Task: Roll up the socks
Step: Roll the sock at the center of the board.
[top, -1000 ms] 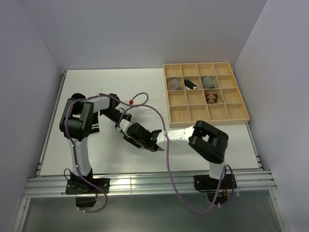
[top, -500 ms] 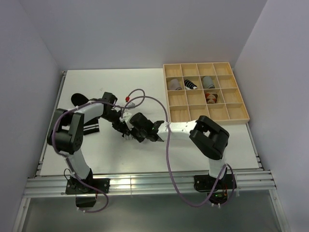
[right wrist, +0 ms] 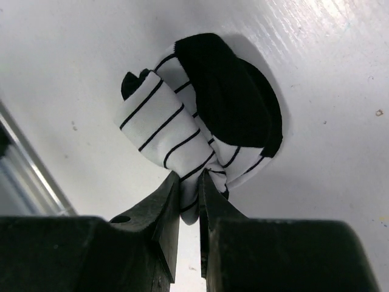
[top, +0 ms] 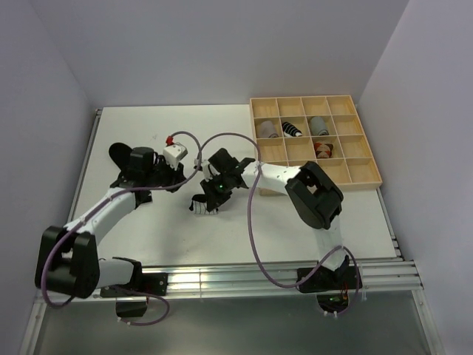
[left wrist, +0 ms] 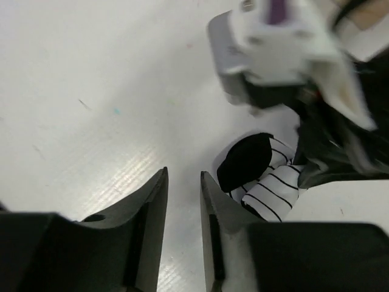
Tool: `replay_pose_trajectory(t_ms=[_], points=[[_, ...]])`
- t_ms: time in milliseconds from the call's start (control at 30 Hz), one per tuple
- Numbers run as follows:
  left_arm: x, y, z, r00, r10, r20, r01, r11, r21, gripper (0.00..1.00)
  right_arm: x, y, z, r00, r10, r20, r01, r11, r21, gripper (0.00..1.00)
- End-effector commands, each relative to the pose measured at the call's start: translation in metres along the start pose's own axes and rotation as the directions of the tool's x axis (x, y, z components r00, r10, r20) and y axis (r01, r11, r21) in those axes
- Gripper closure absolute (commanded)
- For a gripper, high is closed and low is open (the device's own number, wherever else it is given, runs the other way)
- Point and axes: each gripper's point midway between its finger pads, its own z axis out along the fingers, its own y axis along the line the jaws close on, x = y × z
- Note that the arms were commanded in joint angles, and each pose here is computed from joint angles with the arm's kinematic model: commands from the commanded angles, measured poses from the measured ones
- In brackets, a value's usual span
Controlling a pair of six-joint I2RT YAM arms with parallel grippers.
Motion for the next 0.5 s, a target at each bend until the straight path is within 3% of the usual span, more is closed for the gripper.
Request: replay_pose_trajectory(t_ms=[0, 200, 467], points=[[-0.04, 0.003, -0.018, 0.976, 0.107, 0.19, -0.094, 0.993, -0.075, 0.64, 0.003, 0.003, -0.004, 0.989, 0.123, -0.086, -0.13, 0.988, -0.081, 0.9], [-0.024, -0.035, -0.024, 0.938, 0.281, 0.201, -0.296, 0.954, 0.046, 0.55, -0.006, -0.006, 0.004, 0.968, 0.187, -0.167, -0.21, 0.969, -0.127, 0.89], [0.016, -0.067, -0.012, 0.905, 0.403, 0.138, -0.423, 0.887, 0.182, 0.49, -0.008, -0.015, 0.015, 0.937, 0.274, -0.218, -0.31, 0.938, -0.156, 0.85]])
